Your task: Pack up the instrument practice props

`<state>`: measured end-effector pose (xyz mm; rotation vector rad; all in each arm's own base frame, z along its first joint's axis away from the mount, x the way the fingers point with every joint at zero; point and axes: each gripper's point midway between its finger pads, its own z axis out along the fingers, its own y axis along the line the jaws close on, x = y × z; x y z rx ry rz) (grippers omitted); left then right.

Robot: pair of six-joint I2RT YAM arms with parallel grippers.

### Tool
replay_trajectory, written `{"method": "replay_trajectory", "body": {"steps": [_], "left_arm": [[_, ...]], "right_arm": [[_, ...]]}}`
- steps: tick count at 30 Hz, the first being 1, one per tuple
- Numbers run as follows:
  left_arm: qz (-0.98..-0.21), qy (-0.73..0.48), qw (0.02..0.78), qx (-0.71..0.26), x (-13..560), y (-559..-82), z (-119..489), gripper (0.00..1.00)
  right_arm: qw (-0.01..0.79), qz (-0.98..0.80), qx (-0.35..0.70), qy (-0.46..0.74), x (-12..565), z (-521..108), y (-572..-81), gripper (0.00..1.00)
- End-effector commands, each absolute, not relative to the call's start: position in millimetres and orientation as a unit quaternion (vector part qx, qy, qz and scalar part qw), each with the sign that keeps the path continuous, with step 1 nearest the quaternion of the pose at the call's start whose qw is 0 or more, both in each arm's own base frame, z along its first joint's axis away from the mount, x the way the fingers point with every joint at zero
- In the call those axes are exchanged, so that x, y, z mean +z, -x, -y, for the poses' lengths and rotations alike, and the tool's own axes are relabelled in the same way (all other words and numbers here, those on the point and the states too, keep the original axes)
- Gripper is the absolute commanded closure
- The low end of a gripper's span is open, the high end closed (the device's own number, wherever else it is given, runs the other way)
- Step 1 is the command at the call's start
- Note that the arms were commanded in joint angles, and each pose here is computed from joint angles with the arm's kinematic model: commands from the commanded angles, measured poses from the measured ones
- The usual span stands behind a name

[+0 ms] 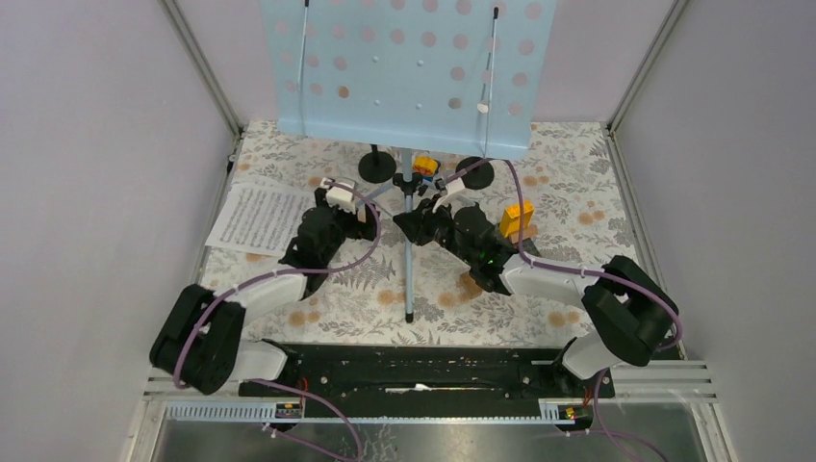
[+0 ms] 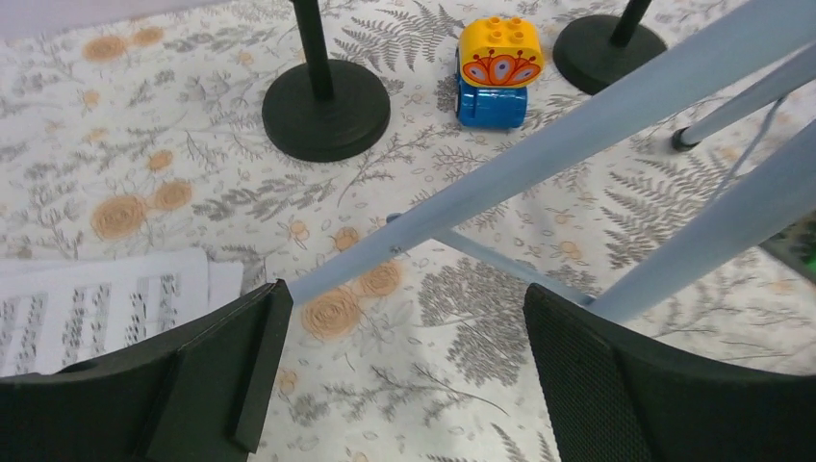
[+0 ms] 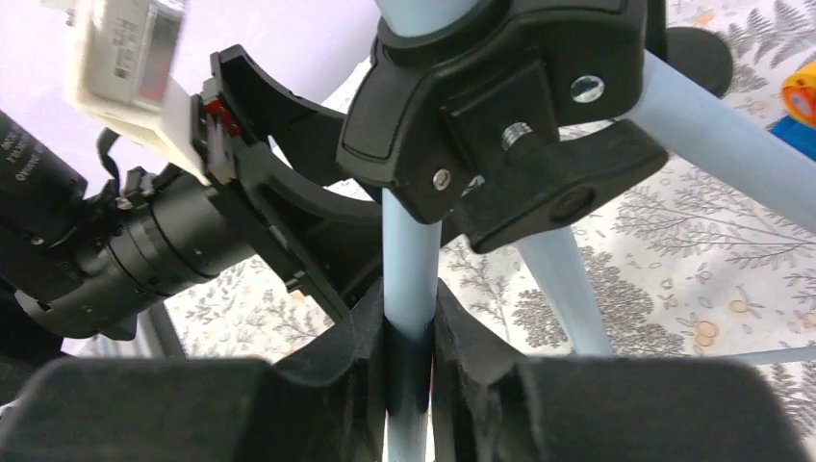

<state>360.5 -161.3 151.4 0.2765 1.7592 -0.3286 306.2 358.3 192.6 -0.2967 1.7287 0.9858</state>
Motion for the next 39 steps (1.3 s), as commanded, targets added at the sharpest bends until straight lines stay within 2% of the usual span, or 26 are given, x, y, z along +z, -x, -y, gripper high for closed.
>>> {"method": "replay_trajectory", "body": {"steps": [1,5,8,11,17,21,27,34,39], "left_arm": [[-0.680,-0.182,0.701,-0.118,196.4,-391.7,177.8,0.07],[-0.652,-0.258,0.688,-0.187,191.2,-387.0,229.6,0.20],[-0.642,-0.291,0.675,-0.218,184.5,-374.1,256.3,0.22],[-0.620,-0.316,0.672,-0.254,185.8,-355.4,275.6,0.22],[-0.576,-0.345,0.672,-0.312,201.2,-334.9,293.2,0.16],[-0.551,-0.374,0.659,-0.351,216.2,-331.3,312.3,0.18],[-0.536,-0.401,0.630,-0.392,220.3,-323.7,328.3,0.44],[-0.530,-0.420,0.610,-0.414,210.6,-310.9,332.0,0.61],[-0.542,-0.410,0.596,-0.428,203.2,-298.4,326.2,0.80]], "right_arm": [[0.587,-0.721,0.346,0.126,210.5,-341.3,-326.2,0.85],[0.600,-0.728,0.296,0.150,214.4,-318.4,-317.2,0.96],[0.607,-0.731,0.270,0.153,215.8,-301.8,-311.8,0.97],[0.614,-0.733,0.243,0.165,215.1,-284.4,-304.9,0.98],[0.621,-0.724,0.209,0.218,207.2,-260.4,-285.0,1.00],[0.653,-0.681,0.217,0.252,212.9,-254.5,-271.5,1.00],[0.681,-0.645,0.210,0.276,237.1,-251.2,-266.4,1.00],[0.697,-0.617,0.204,0.302,259.9,-255.1,-265.0,1.00],[0.696,-0.626,0.182,0.302,255.4,-249.0,-268.5,0.98]]}}
